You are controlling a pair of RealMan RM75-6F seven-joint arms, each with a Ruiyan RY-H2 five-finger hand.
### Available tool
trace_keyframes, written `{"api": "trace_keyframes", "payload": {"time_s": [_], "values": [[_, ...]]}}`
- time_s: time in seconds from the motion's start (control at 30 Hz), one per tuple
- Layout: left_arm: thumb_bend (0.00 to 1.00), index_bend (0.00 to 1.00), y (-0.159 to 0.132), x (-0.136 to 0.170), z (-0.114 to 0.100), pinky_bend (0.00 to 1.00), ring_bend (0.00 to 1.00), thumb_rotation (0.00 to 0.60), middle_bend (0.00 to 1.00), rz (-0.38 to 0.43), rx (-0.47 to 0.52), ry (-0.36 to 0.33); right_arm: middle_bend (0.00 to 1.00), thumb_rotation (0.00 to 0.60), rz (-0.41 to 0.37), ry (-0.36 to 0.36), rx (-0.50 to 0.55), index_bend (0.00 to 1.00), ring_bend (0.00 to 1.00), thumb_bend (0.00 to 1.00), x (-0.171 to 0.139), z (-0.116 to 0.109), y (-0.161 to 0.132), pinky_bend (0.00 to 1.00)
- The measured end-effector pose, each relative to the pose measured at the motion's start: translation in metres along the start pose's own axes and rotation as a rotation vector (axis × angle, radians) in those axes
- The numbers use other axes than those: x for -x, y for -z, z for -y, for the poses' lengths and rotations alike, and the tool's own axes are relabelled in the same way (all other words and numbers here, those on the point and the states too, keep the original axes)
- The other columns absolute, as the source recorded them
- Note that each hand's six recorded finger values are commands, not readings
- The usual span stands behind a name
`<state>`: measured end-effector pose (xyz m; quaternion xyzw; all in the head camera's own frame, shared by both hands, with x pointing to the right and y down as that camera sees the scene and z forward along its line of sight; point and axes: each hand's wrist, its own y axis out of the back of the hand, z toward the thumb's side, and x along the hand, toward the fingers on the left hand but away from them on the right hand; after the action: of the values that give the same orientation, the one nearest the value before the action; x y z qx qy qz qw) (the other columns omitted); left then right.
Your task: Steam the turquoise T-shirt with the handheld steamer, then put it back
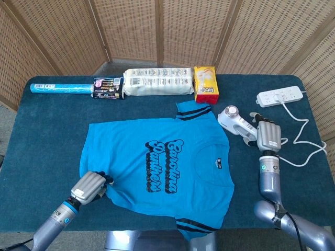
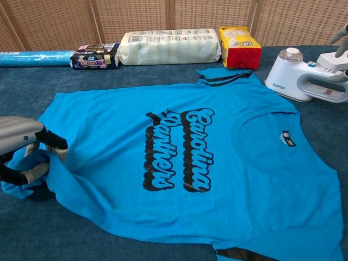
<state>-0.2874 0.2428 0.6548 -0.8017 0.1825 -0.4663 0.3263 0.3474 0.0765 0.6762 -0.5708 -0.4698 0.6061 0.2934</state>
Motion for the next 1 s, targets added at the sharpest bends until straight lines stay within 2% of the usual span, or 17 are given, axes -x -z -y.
{"api": "trace_keyframes", "payload": {"time_s": [0.53, 1.0], "values": [[0.54, 0.56, 0.001, -0.001, 0.001, 0.56, 0.45, 0.600, 0.55, -0.003, 0.002, 0.010, 0.35, 0.600, 0.068, -0.014, -0.085, 0.22, 0.34, 0.25, 0.025, 0.024, -0.001, 0.34], [0.55, 0.56, 0.005, -0.001, -0.004, 0.56, 0.45, 0.600, 0.55, -0.023, 0.005, -0.006, 0.39, 0.600, 0.098, 0.018, -0.160, 0.29, 0.39, 0.30, 0.039, 0.039, 0.002, 0.37]]}}
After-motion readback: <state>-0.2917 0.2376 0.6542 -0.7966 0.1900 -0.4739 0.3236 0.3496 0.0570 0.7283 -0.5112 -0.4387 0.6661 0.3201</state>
